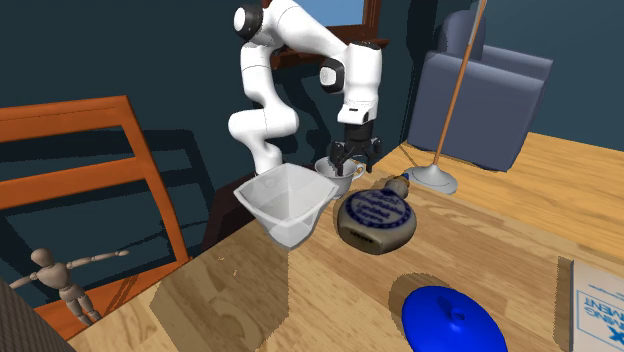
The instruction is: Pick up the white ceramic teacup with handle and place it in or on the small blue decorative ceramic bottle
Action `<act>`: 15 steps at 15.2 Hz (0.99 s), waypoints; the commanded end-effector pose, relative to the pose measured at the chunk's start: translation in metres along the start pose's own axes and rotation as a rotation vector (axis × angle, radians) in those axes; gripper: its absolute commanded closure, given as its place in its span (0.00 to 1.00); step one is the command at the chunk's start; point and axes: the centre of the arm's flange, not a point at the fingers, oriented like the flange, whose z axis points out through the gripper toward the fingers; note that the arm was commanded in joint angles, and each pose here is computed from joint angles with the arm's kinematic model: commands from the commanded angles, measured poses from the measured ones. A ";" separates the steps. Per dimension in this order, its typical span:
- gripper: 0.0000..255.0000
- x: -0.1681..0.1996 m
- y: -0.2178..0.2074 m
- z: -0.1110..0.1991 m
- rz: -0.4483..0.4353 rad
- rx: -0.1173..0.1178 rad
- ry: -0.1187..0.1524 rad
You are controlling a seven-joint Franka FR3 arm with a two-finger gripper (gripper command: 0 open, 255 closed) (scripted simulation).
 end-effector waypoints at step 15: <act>1.00 0.001 0.000 -0.010 0.000 0.000 0.000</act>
